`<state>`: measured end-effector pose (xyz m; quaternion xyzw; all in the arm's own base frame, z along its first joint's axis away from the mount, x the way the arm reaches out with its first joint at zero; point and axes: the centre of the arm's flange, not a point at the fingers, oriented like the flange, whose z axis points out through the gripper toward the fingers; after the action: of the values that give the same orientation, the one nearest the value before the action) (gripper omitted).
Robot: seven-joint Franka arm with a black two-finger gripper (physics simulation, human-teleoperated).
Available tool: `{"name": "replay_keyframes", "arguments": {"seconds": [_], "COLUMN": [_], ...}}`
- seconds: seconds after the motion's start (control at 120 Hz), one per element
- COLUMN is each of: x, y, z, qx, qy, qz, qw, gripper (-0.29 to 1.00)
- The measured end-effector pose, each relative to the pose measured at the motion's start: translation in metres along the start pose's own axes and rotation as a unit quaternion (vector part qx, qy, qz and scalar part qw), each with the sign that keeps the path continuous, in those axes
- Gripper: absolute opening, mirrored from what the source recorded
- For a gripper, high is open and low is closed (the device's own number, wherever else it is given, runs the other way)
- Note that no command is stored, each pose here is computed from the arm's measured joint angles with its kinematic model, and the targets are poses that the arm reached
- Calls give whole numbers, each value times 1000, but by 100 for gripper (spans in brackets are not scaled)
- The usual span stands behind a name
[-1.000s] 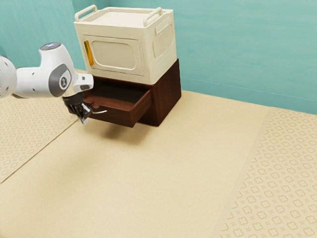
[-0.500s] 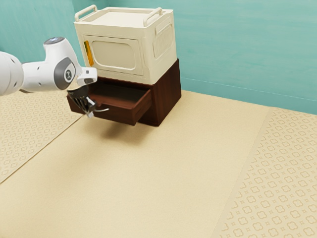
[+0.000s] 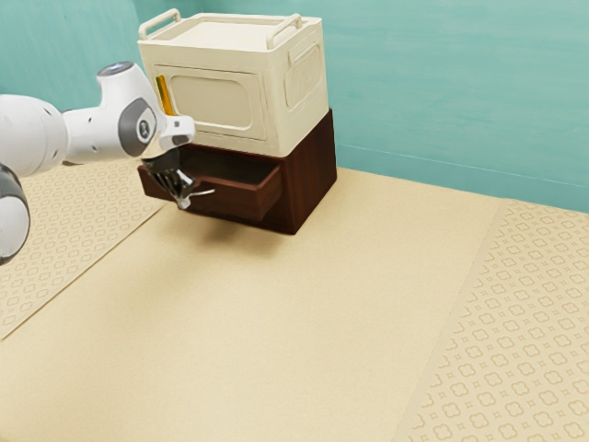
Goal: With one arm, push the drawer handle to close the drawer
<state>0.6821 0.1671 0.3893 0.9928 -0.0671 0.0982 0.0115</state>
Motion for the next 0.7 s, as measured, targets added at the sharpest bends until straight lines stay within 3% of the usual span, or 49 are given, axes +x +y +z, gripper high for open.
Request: {"name": "replay_keyframes", "arguments": {"seconds": [0.7], "x": [56], "y": [-6], "z": [16], "qx": [0], "qy": [20], "qz": [6], "qw": [1000], "gripper": [-8]}}
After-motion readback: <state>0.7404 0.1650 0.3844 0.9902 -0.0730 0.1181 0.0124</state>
